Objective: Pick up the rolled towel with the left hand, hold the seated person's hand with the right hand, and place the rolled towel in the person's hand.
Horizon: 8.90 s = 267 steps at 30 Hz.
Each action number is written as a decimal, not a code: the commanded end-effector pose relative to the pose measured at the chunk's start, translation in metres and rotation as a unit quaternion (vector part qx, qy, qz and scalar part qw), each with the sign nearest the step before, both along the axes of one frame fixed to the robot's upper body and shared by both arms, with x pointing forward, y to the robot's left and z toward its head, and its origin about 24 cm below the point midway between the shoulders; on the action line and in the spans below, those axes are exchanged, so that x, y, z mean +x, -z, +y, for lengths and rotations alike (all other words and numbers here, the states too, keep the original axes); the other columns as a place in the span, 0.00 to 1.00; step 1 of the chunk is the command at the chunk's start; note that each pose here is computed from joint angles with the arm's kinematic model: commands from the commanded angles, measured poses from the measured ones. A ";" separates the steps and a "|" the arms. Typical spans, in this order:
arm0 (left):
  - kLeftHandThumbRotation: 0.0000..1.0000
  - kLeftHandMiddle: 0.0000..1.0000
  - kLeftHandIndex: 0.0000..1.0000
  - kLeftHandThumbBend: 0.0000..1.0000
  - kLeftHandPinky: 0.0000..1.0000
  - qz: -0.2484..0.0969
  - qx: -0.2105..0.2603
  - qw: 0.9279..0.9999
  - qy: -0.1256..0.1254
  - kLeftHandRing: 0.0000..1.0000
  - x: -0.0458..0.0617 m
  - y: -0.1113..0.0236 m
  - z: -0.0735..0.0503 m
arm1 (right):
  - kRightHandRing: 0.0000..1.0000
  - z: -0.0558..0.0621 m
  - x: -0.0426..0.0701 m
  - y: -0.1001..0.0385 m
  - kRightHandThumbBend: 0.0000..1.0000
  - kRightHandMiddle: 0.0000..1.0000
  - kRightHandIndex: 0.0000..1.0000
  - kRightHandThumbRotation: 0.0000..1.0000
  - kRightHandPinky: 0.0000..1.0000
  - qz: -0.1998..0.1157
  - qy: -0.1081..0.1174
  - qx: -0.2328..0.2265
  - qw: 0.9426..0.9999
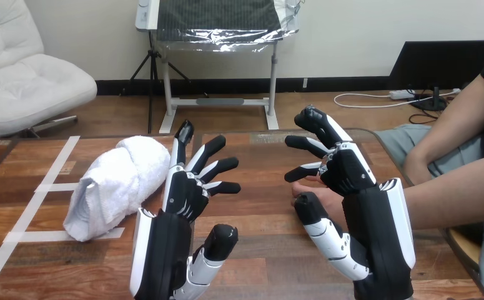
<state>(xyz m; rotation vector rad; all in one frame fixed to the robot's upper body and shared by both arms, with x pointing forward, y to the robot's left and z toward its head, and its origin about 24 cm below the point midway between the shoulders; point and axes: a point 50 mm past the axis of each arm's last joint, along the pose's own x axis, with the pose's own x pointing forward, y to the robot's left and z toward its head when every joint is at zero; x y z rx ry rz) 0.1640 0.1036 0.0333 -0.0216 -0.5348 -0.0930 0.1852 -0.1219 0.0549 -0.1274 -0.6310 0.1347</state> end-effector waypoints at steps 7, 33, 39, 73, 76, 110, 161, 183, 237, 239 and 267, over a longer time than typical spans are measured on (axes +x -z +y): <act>0.86 0.87 1.00 0.83 0.65 -0.021 -0.029 0.999 -0.010 0.78 0.005 -0.007 -0.008 | 0.78 0.002 0.008 -0.011 0.59 0.87 0.88 0.72 0.54 -0.032 -0.003 0.008 0.999; 0.87 0.87 1.00 0.84 0.64 -0.022 -0.025 0.999 -0.012 0.77 0.005 -0.008 -0.009 | 0.77 0.002 0.008 -0.012 0.60 0.86 0.88 0.73 0.53 -0.034 0.002 0.006 0.999; 0.87 0.87 1.00 0.83 0.64 -0.023 -0.024 0.999 -0.011 0.77 0.004 -0.007 -0.009 | 0.78 0.002 0.008 -0.012 0.60 0.87 0.88 0.73 0.53 -0.032 0.001 0.003 0.999; 0.85 0.86 1.00 0.83 0.64 -0.020 -0.029 0.999 -0.015 0.77 0.005 -0.007 -0.007 | 0.77 0.003 0.008 -0.012 0.59 0.87 0.87 0.73 0.53 -0.036 0.003 0.005 0.999; 0.86 0.86 1.00 0.82 0.65 -0.024 -0.022 0.999 -0.022 0.77 0.005 -0.007 -0.006 | 0.77 0.003 0.009 -0.012 0.59 0.87 0.87 0.73 0.53 -0.037 0.002 0.005 0.999; 0.87 0.87 1.00 0.81 0.66 -0.041 -0.015 0.998 -0.037 0.78 0.011 -0.010 -0.002 | 0.79 0.003 0.009 -0.012 0.61 0.86 0.85 0.74 0.54 -0.035 0.004 0.005 0.999; 0.82 1.00 1.00 0.60 1.00 -0.074 0.468 0.792 -0.384 1.00 0.069 -0.045 0.087 | 0.81 0.003 0.010 -0.010 0.62 0.86 0.82 0.74 0.56 -0.030 0.004 0.007 1.000; 0.72 1.00 1.00 0.69 1.00 -0.018 0.529 0.746 -0.403 1.00 0.096 -0.049 0.121 | 0.80 0.003 0.010 -0.008 0.61 0.86 0.81 0.75 0.55 -0.026 0.005 0.003 1.000; 0.59 0.94 0.94 0.87 0.84 0.167 0.456 0.831 -0.271 0.92 0.160 -0.033 0.130 | 0.79 0.002 0.010 -0.008 0.61 0.86 0.79 0.74 0.53 -0.026 0.006 -0.002 1.000; 0.60 0.94 0.94 0.88 0.83 0.173 0.454 0.833 -0.265 0.91 0.162 -0.032 0.130 | 0.79 0.002 0.010 -0.008 0.61 0.86 0.79 0.74 0.53 -0.026 0.007 -0.002 1.000; 0.64 0.99 1.00 0.93 0.81 0.266 0.407 0.856 -0.175 0.95 0.182 -0.028 0.124 | 0.79 0.002 0.010 -0.007 0.61 0.86 0.78 0.73 0.52 -0.021 0.005 -0.005 1.000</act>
